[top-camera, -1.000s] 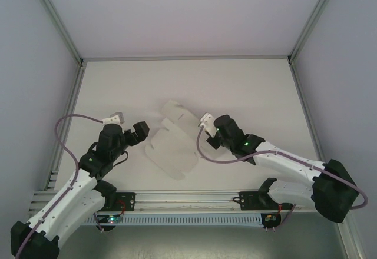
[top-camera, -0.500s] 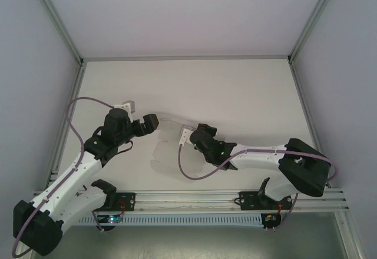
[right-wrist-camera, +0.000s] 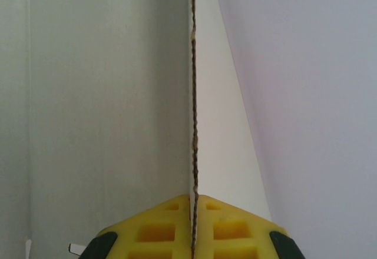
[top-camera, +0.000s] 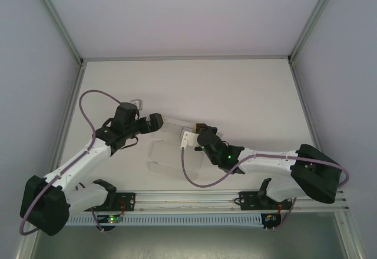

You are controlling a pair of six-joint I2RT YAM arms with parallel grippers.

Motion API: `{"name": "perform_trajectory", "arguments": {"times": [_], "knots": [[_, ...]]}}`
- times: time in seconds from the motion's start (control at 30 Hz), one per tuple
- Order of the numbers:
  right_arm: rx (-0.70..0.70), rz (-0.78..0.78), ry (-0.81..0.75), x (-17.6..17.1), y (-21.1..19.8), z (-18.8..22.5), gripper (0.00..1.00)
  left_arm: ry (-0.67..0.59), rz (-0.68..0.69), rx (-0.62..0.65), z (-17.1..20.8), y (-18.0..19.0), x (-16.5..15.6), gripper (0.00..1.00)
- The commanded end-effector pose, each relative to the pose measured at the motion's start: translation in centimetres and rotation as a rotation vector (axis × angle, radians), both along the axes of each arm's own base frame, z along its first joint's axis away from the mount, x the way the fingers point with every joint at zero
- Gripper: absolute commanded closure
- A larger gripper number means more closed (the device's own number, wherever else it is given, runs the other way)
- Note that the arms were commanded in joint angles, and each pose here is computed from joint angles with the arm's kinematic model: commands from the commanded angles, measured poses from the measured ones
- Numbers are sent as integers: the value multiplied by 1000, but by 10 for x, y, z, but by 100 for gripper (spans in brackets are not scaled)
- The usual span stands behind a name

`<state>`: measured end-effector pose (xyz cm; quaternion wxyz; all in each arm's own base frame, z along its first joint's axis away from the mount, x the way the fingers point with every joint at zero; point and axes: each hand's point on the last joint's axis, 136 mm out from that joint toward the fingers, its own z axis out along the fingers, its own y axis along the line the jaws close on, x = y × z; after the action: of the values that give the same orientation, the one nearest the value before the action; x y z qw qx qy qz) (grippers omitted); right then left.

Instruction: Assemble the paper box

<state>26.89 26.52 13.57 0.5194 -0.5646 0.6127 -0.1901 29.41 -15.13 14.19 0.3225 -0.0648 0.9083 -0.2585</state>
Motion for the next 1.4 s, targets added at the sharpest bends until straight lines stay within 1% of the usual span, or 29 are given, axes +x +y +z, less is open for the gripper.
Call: {"name": "perform_trajectory", "arguments": {"times": [0.0,0.1,0.23,0.33,0.47,0.6,0.7,0.77,0.83,0.97,1.1,1.27,1.37], "knots": [[33,19,10,-5,3,2,100,-55,-88,-36,12,-17,6,0],[46,-6,-1,-3,0,6,100,-48,-122,-44,6,-22,1,0],[84,-14,7,-3,-2,11,100,-45,-67,-41,-2,-13,-4,0],[131,-4,20,-5,0,16,100,-81,-60,-107,-1,-17,-6,0],[156,15,33,-8,0,19,100,-87,-52,-149,1,-22,-6,0],[170,57,58,-14,6,16,100,-115,-89,-196,11,-38,-4,0],[166,57,69,-14,8,14,100,-120,-96,-213,18,-48,-2,0],[165,45,70,-12,8,13,100,-114,-50,-198,18,-48,1,0],[167,46,74,-12,10,12,100,-118,28,-188,19,-44,6,0],[171,50,88,-13,13,10,100,-108,137,-196,17,-37,12,0],[174,53,98,-14,17,7,100,-99,226,-256,19,-32,15,0],[143,40,91,-14,20,0,100,-110,332,-371,31,-26,15,0],[119,18,77,-11,19,-3,100,-102,362,-386,33,-22,14,0]]}}
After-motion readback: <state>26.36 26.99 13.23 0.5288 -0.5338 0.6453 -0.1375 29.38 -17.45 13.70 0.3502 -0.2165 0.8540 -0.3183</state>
